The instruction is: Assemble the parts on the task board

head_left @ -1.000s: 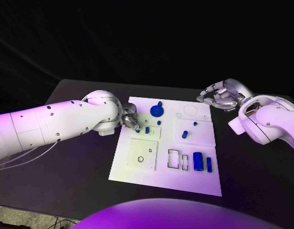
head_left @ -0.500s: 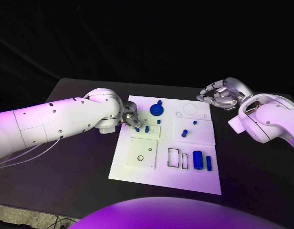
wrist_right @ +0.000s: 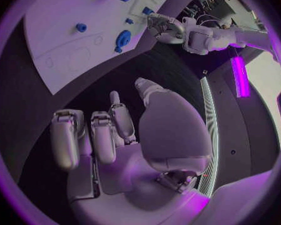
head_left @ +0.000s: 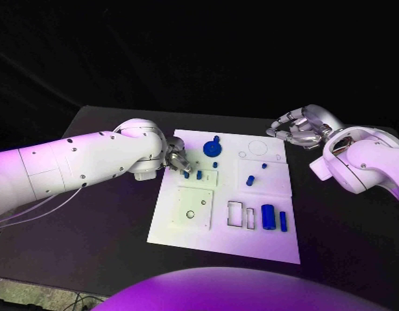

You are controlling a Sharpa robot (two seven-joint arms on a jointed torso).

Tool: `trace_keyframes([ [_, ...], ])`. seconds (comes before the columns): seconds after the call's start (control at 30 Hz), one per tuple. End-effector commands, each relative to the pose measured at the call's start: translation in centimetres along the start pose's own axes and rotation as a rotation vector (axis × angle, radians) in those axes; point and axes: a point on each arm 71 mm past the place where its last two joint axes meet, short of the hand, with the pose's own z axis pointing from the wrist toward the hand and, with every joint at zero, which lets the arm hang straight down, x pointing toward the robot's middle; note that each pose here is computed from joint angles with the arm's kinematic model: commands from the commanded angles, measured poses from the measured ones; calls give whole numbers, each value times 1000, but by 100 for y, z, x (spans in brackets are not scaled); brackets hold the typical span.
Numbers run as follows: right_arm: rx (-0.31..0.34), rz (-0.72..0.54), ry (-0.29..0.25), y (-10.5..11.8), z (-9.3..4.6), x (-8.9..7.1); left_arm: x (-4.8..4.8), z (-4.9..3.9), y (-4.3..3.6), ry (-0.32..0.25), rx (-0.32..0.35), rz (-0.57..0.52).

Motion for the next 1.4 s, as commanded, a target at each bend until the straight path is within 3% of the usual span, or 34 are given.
trace_keyframes([
  [0.03, -3, -3, 13, 3, 1, 13, 135, 35, 20, 75, -21, 17],
  [0.77, -3, -2, 11, -1, -2, 8, 117, 42, 73, 63, -45, 16],
  [1.4, -2, 0, 8, -9, -4, -1, 58, 45, 117, 17, -68, 9],
])
